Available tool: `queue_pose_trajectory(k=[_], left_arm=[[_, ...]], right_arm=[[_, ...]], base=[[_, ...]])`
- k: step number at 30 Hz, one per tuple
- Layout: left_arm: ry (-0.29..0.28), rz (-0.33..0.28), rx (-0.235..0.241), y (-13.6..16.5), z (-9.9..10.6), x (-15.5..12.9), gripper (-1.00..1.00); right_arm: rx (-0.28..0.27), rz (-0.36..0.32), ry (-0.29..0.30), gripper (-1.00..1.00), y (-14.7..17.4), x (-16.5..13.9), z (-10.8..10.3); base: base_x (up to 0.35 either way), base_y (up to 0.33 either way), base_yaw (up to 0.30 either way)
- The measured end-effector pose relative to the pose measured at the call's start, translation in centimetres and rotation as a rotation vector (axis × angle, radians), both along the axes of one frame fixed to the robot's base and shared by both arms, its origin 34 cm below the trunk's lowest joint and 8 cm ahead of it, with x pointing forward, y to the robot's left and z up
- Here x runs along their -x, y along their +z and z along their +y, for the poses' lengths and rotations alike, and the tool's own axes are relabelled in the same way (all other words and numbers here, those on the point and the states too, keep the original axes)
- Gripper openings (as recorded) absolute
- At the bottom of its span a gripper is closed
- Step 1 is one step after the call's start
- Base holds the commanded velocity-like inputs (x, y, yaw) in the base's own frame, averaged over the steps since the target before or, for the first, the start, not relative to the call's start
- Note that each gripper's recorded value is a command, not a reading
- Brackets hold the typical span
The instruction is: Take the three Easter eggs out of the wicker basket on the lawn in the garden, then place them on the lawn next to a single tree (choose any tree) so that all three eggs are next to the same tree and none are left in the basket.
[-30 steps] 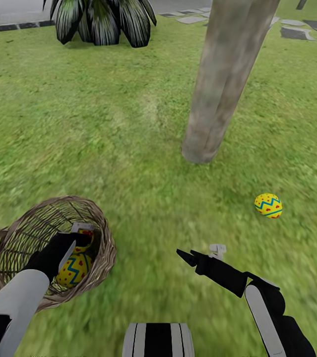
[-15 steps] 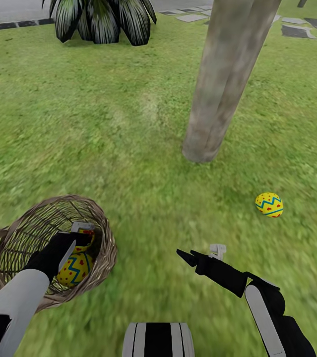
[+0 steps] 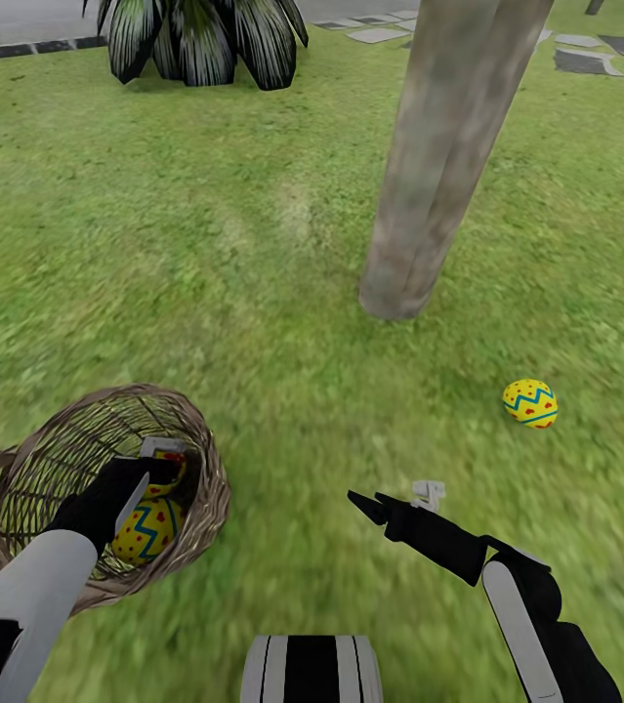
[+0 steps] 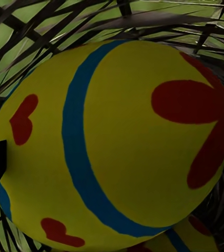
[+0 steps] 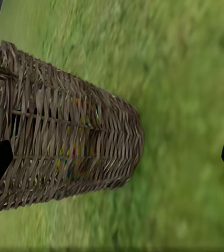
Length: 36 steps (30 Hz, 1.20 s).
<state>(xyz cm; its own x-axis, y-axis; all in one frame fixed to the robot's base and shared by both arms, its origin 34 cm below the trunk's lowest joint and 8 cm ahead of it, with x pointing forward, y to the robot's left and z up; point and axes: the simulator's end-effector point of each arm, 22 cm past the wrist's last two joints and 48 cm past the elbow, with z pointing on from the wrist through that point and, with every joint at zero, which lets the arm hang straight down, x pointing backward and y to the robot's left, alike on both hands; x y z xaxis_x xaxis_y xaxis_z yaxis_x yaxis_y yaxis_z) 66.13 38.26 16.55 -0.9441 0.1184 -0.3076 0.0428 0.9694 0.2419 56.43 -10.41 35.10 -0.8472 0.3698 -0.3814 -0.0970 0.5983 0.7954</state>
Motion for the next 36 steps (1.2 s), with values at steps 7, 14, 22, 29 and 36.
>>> queue_pose_trajectory(k=[7, 14, 22, 29, 36], left_arm=[[0.001, -0.001, 0.002, 0.01, -0.03, -0.03, -1.00], [0.001, -0.001, 0.002, 0.01, -0.03, -0.04, -1.00], [0.001, -0.002, 0.002, 0.01, -0.03, -0.04, -1.00], [0.000, -0.002, 0.002, 0.01, -0.04, -0.04, -1.00], [-0.004, -0.001, 0.003, 0.02, -0.05, -0.06, -1.00]], right_arm=[[0.001, 0.000, 0.000, 1.00, -0.01, -0.01, -0.05], [0.001, 0.000, 0.000, 1.00, -0.02, 0.00, -0.05], [0.001, 0.000, 0.000, 1.00, 0.00, -0.02, -0.05], [0.001, 0.000, 0.000, 1.00, -0.02, 0.00, -0.05], [0.000, 0.000, 0.001, 1.00, -0.01, 0.03, 0.04]], base=[[0.000, 0.000, 0.000], [0.000, 0.000, 0.000], [0.000, 0.000, 0.000], [0.000, 0.000, 0.000], [0.000, 0.000, 0.000]])
